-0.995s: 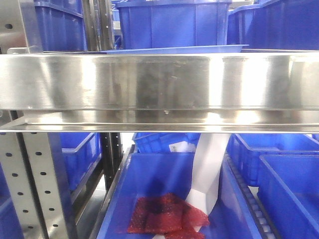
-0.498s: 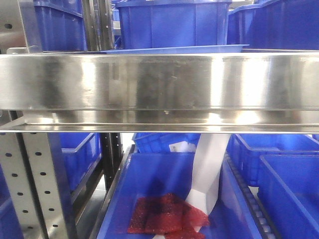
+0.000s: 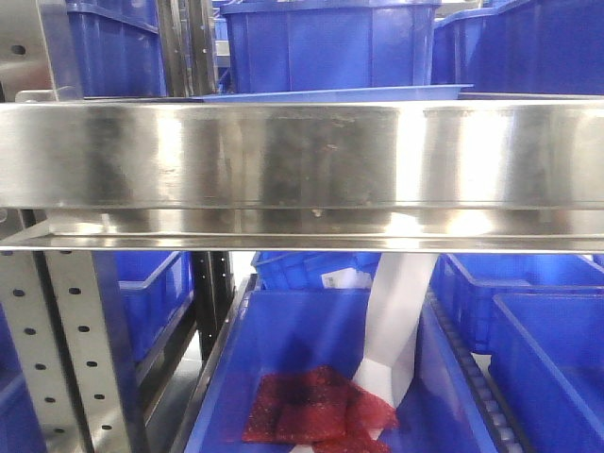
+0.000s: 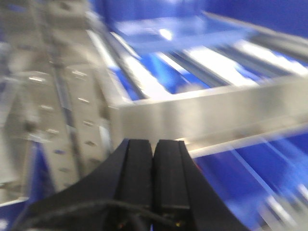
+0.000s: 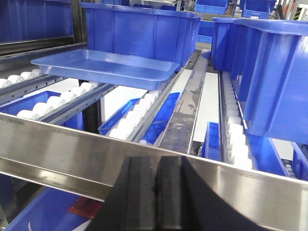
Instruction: Grab blue tray and place on right shelf
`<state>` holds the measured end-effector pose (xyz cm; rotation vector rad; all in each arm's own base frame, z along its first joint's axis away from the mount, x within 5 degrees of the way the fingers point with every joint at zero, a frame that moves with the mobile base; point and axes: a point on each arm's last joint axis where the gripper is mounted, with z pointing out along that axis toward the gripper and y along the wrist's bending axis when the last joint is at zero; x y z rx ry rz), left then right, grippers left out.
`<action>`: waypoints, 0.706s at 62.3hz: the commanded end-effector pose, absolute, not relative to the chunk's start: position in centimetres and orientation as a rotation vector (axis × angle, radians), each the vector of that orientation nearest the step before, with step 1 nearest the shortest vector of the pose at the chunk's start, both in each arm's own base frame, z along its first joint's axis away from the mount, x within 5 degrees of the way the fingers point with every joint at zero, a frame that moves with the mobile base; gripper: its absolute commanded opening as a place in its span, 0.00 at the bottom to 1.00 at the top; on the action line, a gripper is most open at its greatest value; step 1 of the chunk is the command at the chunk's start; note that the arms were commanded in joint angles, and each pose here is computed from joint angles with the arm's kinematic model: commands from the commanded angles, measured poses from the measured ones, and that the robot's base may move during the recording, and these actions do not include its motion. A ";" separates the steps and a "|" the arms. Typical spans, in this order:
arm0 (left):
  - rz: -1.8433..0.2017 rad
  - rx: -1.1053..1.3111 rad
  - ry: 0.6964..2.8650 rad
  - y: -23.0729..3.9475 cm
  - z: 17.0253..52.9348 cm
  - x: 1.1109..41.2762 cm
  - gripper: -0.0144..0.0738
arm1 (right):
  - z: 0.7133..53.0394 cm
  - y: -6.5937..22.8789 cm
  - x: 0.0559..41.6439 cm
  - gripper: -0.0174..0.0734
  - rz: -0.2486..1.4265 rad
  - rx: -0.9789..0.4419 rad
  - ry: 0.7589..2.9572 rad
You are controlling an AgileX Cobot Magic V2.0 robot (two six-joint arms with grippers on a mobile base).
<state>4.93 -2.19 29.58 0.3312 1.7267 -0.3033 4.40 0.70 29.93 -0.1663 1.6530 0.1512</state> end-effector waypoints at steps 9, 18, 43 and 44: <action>-0.176 0.108 1.456 -0.9 27.3 4.7 0.11 | 31.6 0.7 4.3 0.26 0.144 -0.176 1.542; -0.138 0.037 1.389 -0.5 23.4 5.0 0.11 | 31.6 0.7 4.3 0.26 0.144 -0.176 1.542; -0.072 -0.018 1.445 -0.1 20.1 5.6 0.11 | 31.6 0.7 4.3 0.26 0.144 -0.176 1.542; -0.072 -0.018 1.445 -0.1 20.1 5.6 0.11 | 31.6 0.7 4.3 0.26 0.144 -0.176 1.542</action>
